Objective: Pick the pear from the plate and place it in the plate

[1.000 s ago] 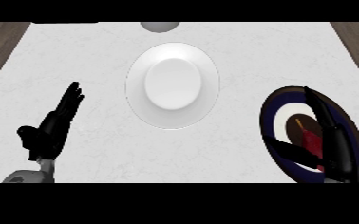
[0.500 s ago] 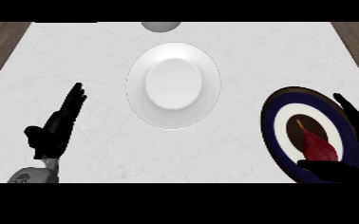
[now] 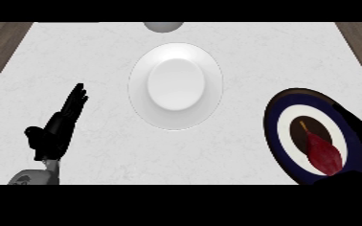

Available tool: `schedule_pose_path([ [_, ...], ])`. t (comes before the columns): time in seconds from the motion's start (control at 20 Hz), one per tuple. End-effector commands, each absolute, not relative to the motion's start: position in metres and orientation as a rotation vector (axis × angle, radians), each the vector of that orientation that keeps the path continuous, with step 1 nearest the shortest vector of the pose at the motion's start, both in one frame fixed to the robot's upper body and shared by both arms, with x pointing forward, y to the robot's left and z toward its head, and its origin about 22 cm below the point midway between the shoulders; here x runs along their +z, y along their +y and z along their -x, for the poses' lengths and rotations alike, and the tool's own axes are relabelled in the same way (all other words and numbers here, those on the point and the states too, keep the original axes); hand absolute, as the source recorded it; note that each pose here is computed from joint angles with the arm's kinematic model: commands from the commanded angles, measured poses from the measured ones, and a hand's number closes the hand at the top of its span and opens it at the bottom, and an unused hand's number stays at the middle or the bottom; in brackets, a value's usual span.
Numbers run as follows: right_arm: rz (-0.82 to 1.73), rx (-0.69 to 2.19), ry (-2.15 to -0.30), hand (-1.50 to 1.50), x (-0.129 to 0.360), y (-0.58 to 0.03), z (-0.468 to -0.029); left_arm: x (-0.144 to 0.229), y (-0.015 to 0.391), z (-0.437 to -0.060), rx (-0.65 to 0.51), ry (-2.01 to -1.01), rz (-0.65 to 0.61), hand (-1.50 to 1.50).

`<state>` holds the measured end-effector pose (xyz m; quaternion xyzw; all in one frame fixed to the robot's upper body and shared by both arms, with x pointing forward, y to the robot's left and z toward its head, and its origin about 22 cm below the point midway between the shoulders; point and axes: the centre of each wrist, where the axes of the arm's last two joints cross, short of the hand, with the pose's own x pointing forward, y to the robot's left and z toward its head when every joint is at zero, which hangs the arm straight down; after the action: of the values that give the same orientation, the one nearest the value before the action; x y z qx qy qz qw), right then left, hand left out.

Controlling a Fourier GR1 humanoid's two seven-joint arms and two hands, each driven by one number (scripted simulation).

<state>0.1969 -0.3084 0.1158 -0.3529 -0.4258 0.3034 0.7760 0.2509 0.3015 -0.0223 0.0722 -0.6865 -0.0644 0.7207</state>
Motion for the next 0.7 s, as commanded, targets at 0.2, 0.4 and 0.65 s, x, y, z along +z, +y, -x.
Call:
schedule_pose_path([
  [0.2, 0.781, 0.717, -0.749, -1.5, 0.104, -0.311, -0.218, -0.016, 0.302, -0.264, -0.139, -1.513, -0.144, 0.0],
  [0.4, 0.794, 0.771, -0.666, -1.5, 0.1, -0.33, -0.213, -0.021, 0.296, -0.248, -0.153, -1.509, -0.143, 0.0],
  [0.65, 0.763, 0.757, -0.685, -1.5, 0.07, -0.315, -0.229, -0.021, 0.306, -0.255, -0.141, -1.506, -0.142, 0.0],
])
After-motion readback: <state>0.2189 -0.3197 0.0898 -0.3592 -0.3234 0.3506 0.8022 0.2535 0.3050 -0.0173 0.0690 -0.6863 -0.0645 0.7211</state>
